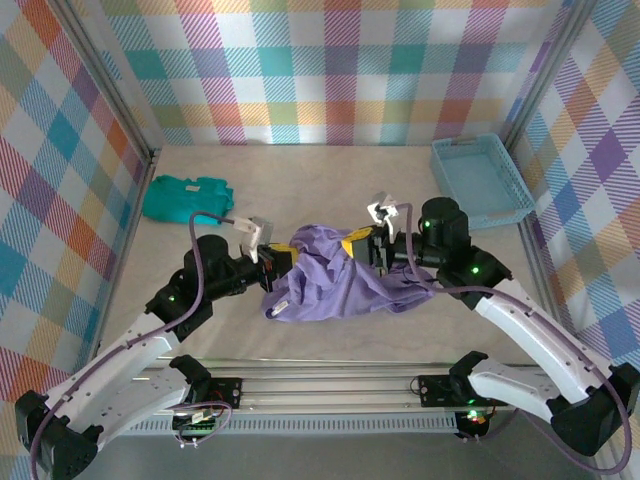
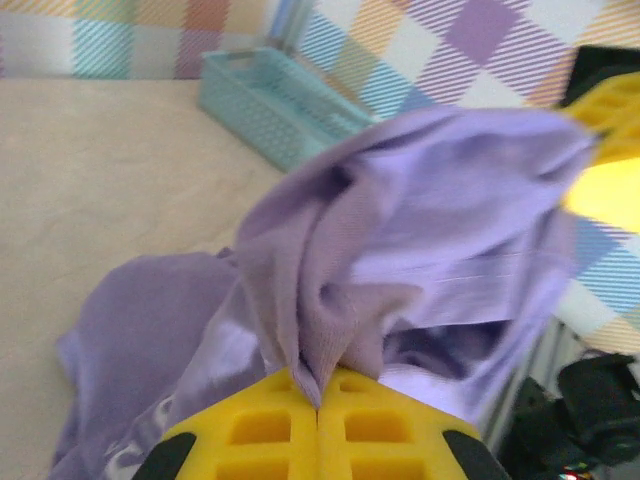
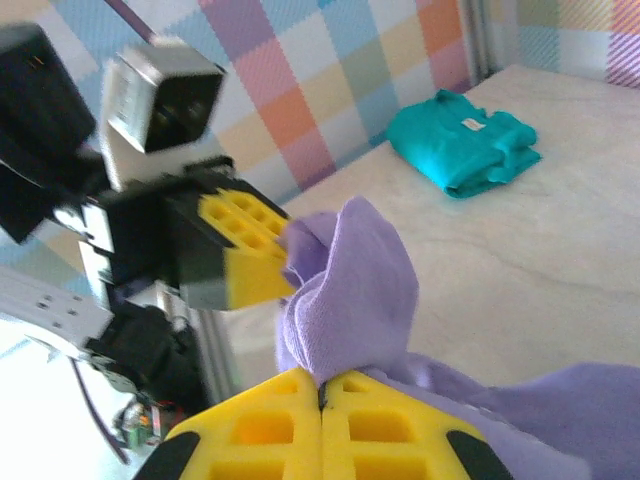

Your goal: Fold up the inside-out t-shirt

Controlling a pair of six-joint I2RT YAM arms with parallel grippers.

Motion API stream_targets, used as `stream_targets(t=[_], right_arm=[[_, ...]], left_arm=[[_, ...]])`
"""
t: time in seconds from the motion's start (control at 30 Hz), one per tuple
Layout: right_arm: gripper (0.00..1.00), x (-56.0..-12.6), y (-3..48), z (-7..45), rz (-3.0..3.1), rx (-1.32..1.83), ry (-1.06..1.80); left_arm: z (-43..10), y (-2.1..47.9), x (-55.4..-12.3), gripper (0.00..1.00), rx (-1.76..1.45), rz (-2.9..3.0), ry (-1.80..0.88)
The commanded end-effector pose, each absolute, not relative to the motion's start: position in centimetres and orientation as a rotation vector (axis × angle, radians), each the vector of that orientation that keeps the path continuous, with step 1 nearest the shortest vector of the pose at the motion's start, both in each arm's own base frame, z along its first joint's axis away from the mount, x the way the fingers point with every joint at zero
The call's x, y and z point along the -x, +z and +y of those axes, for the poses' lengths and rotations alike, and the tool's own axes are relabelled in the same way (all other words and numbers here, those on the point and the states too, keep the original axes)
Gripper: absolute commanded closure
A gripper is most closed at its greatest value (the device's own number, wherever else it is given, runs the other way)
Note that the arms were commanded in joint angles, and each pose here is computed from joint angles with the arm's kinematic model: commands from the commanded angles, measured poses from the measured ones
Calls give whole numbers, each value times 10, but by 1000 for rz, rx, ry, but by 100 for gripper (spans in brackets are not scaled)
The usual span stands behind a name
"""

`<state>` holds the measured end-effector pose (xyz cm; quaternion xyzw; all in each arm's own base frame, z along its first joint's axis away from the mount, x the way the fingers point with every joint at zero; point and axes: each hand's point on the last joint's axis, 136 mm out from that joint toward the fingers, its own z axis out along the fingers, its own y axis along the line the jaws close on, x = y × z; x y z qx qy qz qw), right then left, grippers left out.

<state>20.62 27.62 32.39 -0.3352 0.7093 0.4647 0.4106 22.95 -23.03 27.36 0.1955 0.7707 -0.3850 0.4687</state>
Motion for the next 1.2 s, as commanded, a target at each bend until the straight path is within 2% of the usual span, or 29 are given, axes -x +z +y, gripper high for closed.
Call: stream_targets(t=[0.0, 0.17, 0.3, 0.53, 0.7, 0.8, 0.93, 1.17], right_arm=[[100, -195, 332, 290, 1740, 868, 1377], [100, -204, 326, 297, 1764, 830, 1411], [100, -211, 321, 299, 1802, 801, 1414], [100, -215, 321, 300, 1825, 791, 1423], [100, -215, 320, 298, 1835, 786, 1426], [100, -214, 319, 297, 1838, 788, 1425], [100, -214, 312, 295, 1862, 791, 1407], [100, -215, 301, 288, 1893, 781, 1358]], left_arm=[[-220, 269, -240, 89, -437, 1967, -841], [-215, 256, -236, 66, -445, 2059, -780], [-206, 255, -232, 54, -449, 2070, -679], [-214, 254, -229, 42, -571, 2111, -539], [-228, 245, -235, 40, -634, 2138, -502], [-237, 246, -243, 43, -625, 2133, -510], [-255, 257, -248, 53, -617, 2092, -597], [-266, 258, -252, 91, -628, 2097, -632]])
